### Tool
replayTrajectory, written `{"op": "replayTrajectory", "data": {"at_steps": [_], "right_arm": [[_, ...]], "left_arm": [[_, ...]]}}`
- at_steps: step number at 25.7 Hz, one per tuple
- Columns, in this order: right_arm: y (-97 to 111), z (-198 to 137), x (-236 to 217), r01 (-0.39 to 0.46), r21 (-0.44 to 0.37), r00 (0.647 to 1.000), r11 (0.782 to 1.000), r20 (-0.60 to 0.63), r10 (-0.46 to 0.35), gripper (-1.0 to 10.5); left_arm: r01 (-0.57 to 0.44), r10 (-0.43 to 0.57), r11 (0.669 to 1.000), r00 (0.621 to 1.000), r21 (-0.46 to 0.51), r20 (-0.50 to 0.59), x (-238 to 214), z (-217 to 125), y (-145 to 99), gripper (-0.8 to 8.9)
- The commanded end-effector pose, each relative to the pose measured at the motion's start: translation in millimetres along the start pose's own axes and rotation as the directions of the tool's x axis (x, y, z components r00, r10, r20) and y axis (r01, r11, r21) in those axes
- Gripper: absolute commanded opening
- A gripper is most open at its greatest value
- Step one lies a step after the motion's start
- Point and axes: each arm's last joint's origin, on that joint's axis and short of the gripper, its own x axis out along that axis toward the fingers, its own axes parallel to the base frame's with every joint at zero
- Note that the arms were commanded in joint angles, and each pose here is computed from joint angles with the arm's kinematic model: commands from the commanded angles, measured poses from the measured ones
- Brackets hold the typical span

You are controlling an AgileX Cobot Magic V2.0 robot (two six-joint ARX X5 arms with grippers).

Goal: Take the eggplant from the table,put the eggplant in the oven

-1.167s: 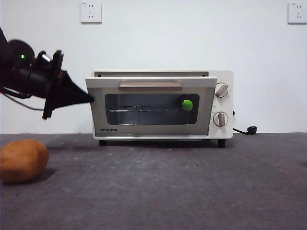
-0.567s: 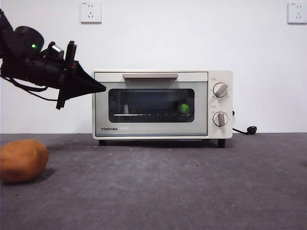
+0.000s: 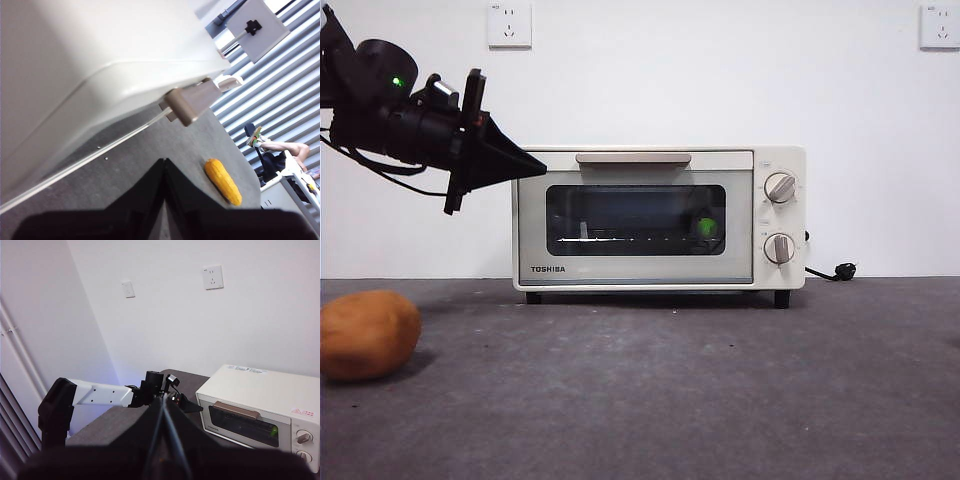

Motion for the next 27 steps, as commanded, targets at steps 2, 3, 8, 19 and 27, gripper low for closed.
{"op": "replayTrajectory", "data": {"at_steps": [2, 3, 8, 19, 27], "right_arm": [[0.5, -2.6, -2.4, 0.002, 0.005, 1.0, 1.0, -0.016, -0.001, -0.1], [0.5, -2.6, -2.4, 0.002, 0.002, 1.0, 1.0, -0.016, -0.001, 0.0], [0.5, -2.6, -2.4, 0.001, -0.014, 1.0, 1.0, -0.016, -0.001, 0.0], [0.4, -2.5, -2.2, 0.001, -0.041, 1.0, 0.999, -0.015, -0.002, 0.0], [0.3, -2.4, -1.9, 0.002, -0.04, 1.0, 0.999, -0.016, -0.002, 0.0]], "left_arm": [[0.027, -0.028, 0.998, 0.999, 0.05, 0.017, -7.2, 11.7, -27.5, -0.06], [0.03, -0.031, 0.998, 0.999, 0.063, 0.022, -10.6, 14.9, -37.3, -0.06], [0.059, -0.065, 0.989, 0.997, 0.139, 0.044, -25.8, 27.0, -84.9, -0.06], [-0.01, -0.05, 0.95, 0.982, 0.313, 0.184, -88.9, 30.7, -215.3, -0.06], [-0.236, 0.091, 0.904, 0.921, 0.356, 0.379, -141.1, 3.6, -291.5, -0.06]]}}
